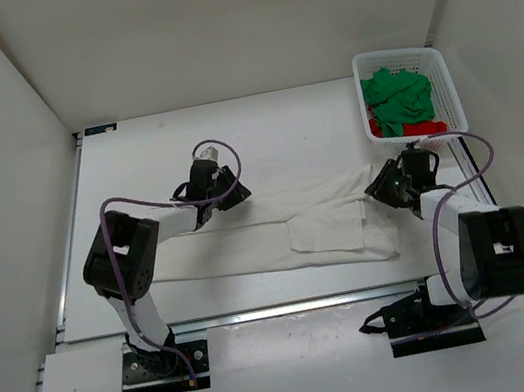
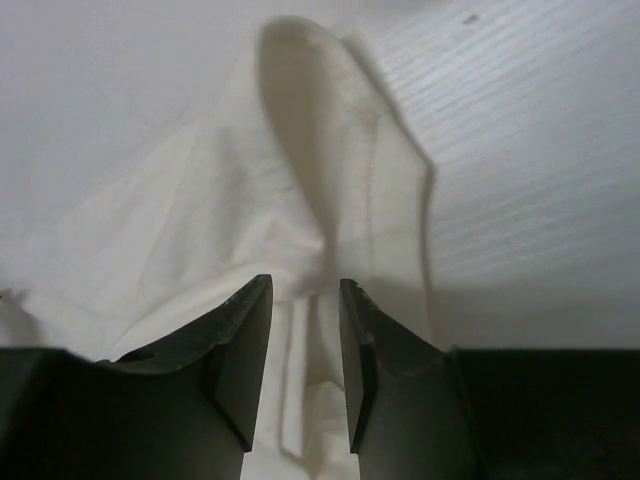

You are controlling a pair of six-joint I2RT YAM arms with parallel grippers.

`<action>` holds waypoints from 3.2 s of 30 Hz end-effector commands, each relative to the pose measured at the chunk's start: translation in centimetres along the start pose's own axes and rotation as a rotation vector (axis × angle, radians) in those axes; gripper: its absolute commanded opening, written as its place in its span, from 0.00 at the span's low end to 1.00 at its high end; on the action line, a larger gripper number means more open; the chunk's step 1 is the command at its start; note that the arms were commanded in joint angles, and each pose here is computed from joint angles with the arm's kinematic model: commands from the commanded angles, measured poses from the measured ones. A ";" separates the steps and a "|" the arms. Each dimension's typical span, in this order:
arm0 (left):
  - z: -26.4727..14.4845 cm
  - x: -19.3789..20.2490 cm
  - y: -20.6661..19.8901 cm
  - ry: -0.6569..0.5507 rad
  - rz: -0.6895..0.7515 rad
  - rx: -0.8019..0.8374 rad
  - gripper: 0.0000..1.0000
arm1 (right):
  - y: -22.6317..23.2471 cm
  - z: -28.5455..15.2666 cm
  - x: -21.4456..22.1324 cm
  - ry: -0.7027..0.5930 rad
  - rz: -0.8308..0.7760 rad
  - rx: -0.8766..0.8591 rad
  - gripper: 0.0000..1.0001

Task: Fold and stack the t-shirts
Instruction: Fold the other side of the tshirt into a rectangle, then rotate the tshirt 90 degrees

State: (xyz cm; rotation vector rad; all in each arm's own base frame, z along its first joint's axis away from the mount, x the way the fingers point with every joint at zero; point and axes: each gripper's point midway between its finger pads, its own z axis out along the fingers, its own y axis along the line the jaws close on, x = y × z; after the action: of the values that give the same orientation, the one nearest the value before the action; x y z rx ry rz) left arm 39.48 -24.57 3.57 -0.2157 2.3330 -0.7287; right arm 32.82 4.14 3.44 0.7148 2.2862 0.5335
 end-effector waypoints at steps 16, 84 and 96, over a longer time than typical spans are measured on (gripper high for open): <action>-11.5 -0.5 -6.0 -0.146 0.130 0.210 0.37 | 10.6 2.1 10.6 0.256 -0.396 -0.123 0.00; -14.3 3.2 -4.7 -0.061 0.213 0.183 0.46 | 12.4 -0.3 11.2 0.376 -0.283 -0.362 0.30; -16.0 8.8 5.6 0.047 0.301 -0.153 0.54 | 8.0 -8.7 19.7 0.461 -0.393 -0.361 0.39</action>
State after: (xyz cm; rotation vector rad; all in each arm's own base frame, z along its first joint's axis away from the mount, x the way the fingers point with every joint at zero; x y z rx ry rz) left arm 24.49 -17.98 8.34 0.0597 2.3017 -0.5635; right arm 20.00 21.19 5.95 -0.0673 2.4710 0.9828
